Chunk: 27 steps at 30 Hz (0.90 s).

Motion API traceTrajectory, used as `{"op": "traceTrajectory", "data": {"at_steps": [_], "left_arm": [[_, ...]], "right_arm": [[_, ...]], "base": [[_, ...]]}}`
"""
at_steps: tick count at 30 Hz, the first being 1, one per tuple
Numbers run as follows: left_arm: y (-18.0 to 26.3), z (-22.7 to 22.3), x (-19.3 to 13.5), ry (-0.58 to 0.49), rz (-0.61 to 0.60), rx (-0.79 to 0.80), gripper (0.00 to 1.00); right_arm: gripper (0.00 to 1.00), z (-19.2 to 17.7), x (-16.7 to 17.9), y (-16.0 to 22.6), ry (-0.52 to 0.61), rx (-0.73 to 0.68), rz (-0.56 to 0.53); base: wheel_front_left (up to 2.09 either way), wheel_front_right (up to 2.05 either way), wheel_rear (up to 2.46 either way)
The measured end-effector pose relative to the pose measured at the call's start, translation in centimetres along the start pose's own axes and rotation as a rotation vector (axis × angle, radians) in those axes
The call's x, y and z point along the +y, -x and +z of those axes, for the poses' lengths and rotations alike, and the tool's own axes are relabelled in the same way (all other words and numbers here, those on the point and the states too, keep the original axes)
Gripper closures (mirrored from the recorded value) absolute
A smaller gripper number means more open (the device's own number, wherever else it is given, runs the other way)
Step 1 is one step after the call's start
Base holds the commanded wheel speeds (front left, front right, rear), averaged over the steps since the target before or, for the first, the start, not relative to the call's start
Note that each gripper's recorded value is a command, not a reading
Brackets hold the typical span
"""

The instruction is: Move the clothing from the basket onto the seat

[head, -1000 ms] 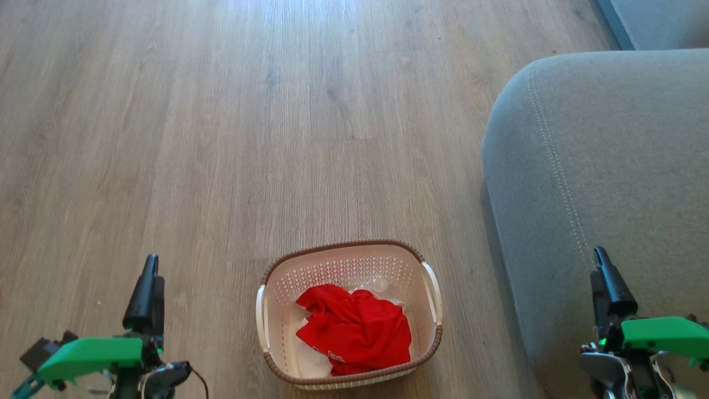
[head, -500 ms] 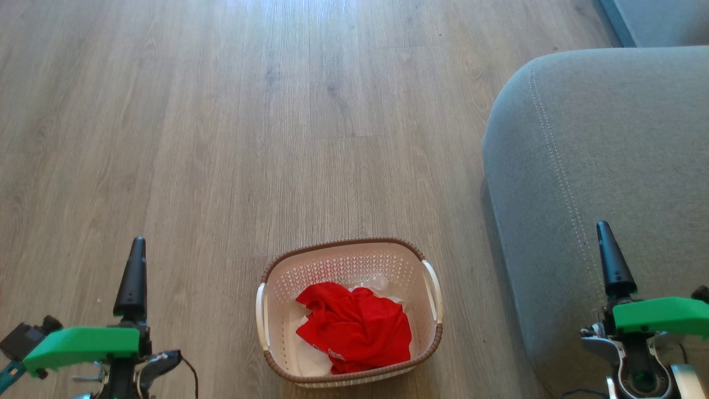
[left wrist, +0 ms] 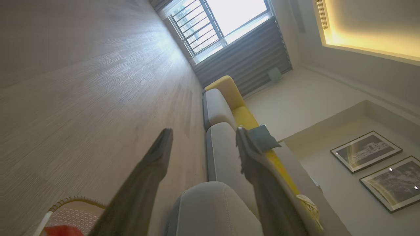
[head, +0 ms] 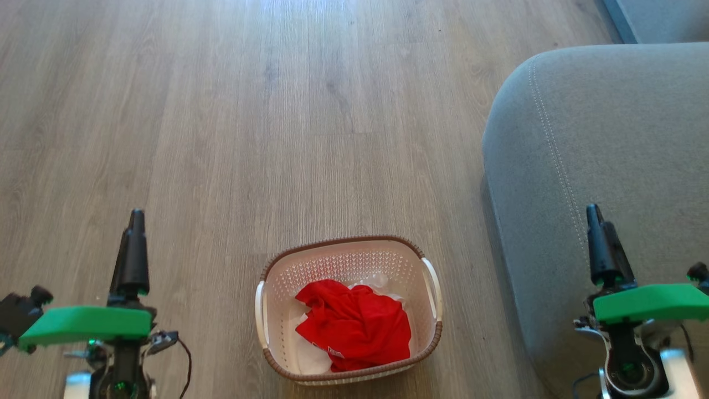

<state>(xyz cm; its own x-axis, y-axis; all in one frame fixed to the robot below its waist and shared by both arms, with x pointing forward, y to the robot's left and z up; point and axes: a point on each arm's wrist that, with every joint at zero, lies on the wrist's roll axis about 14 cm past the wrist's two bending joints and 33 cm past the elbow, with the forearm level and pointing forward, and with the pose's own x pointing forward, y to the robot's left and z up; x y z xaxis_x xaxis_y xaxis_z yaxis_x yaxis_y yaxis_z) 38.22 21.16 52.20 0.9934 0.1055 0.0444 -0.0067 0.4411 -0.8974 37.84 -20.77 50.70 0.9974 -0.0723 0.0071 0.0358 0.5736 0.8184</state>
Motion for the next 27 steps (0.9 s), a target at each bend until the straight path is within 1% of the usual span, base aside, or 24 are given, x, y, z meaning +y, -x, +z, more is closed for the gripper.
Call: {"op": "traceTrajectory", "data": {"at_steps": [4, 14, 20, 27], "left_arm": [[-0.2, -0.6, -1.3, -0.097, -0.021, 0.014, 0.0], [-0.2, -3.5, -3.9, -0.33, -0.069, 0.061, 0.0], [0.0, -5.2, -4.2, -0.456, -0.073, 0.086, 0.0], [0.4, -7.0, -5.1, -0.621, -0.114, 0.103, 0.0]], "right_arm": [[0.0, 0.2, 1.1, -0.4, 0.061, -0.013, 0.036], [0.0, 0.1, 2.4, -0.5, 0.211, -0.02, 0.081], [0.0, 0.0, 3.3, -0.5, 0.301, -0.028, 0.111], [0.0, -0.5, 4.1, -0.4, 0.404, -0.031, 0.144]], "base": [[0.0, 0.0, 0.0], [0.0, 0.0, 0.0], [0.0, 0.0, 0.0], [0.0, 0.0, 0.0]]}}
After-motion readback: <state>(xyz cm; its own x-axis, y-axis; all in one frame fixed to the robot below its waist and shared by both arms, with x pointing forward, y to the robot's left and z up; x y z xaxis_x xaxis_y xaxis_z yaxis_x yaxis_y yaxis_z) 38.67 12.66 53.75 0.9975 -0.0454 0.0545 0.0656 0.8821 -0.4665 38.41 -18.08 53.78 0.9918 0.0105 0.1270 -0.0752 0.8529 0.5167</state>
